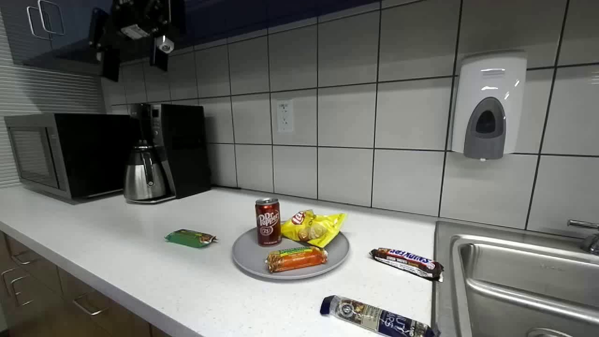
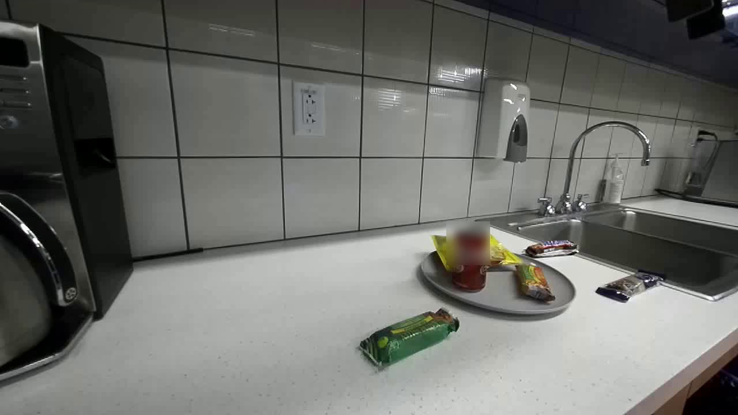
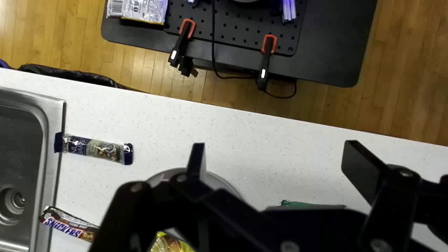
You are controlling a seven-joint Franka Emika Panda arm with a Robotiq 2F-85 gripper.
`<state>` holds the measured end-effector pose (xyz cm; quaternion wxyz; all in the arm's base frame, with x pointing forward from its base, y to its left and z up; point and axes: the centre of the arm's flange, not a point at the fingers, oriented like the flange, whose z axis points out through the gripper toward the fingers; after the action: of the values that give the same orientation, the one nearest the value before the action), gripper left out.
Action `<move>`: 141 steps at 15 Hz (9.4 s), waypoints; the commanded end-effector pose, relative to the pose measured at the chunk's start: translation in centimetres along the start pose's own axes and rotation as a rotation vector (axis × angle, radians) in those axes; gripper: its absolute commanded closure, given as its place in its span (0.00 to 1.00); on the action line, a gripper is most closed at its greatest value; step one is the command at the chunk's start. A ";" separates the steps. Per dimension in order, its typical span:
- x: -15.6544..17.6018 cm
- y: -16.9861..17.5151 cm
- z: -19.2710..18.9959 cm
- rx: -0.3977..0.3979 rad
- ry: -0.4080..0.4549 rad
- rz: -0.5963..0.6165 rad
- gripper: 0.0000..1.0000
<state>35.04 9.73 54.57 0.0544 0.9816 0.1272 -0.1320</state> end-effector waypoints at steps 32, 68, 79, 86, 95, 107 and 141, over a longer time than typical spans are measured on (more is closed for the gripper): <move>7.4 -1.6 2.6 0.023 0.133 0.187 0.00; 13.2 -2.7 6.9 0.038 0.120 0.498 0.00; 14.2 -2.3 8.0 0.080 0.145 0.524 0.00; 17.2 1.9 10.4 0.111 0.138 0.545 0.00; 20.7 5.0 12.6 0.161 0.158 0.493 0.00; 23.0 7.5 16.2 0.132 0.094 0.399 0.00; 29.0 9.7 19.2 0.133 0.076 0.343 0.62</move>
<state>59.32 4.67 27.83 0.0088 0.9933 -0.0621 -0.0972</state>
